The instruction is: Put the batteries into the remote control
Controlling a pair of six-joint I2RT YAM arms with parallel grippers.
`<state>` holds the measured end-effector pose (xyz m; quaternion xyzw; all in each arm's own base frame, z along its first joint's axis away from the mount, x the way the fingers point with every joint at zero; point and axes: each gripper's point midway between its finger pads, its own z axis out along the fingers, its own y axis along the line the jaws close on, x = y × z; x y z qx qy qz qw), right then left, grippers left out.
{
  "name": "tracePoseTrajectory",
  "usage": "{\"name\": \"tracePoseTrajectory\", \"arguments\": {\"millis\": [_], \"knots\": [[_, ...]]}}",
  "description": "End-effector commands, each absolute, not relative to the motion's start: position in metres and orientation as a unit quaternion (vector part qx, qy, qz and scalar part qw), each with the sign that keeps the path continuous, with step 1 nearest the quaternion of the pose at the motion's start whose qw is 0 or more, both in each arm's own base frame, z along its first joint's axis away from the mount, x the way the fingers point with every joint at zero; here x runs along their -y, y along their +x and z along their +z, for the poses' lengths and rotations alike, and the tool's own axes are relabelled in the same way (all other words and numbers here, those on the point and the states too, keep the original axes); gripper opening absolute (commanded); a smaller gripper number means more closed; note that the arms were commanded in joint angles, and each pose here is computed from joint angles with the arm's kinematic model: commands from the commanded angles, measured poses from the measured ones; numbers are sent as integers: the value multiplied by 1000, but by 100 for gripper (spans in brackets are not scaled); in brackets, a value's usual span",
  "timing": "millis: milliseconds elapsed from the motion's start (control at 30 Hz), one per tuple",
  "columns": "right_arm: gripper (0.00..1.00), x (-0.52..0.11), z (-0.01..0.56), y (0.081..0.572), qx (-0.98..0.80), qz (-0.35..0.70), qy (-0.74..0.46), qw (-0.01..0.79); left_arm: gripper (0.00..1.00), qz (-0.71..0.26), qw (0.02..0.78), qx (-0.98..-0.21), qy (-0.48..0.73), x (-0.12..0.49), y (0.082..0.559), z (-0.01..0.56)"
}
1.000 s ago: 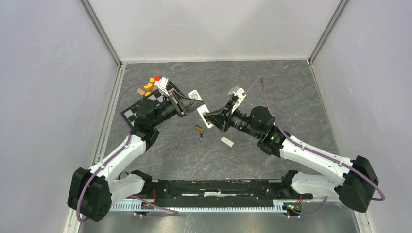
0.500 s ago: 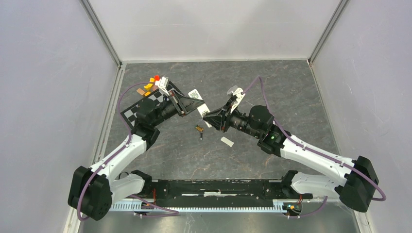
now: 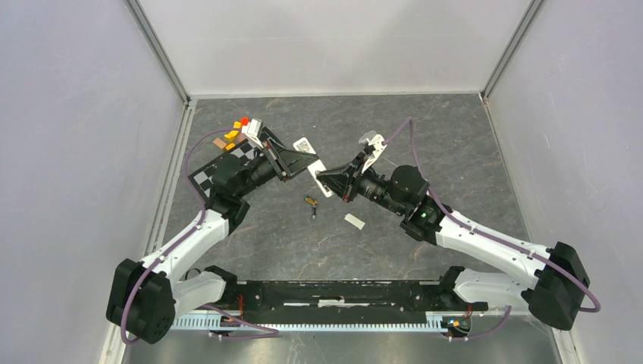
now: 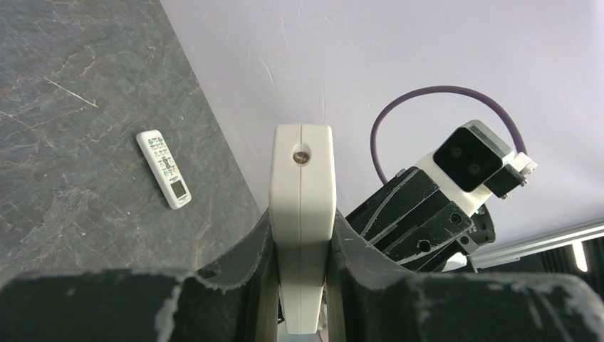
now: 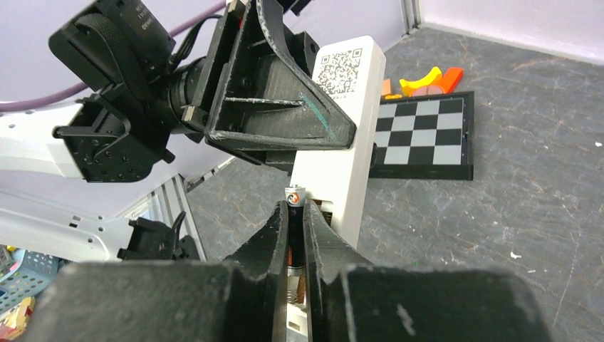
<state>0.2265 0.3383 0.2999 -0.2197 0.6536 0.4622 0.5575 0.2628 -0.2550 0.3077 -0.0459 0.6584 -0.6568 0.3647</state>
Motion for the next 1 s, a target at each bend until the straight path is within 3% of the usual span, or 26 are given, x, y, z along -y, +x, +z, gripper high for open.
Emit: {"name": "tracePoseTrajectory", "arguments": {"millis": [0, 167, 533, 833, 967], "knots": [[11, -332, 303, 235, -637, 459, -197, 588, 2, -703, 364, -609, -37, 255, 254, 347], [13, -330, 295, 233, -639, 445, -215, 590, 2, -718, 345, -602, -55, 256, 254, 353], [28, -324, 290, 224, -637, 445, -228, 586, 2, -726, 339, -594, -68, 254, 255, 359], [30, -328, 304, 223, -633, 462, -217, 582, 2, -721, 345, -598, -66, 254, 256, 356], [56, -326, 322, 219, -632, 483, -193, 573, 2, -710, 361, -601, -69, 253, 262, 353]]}}
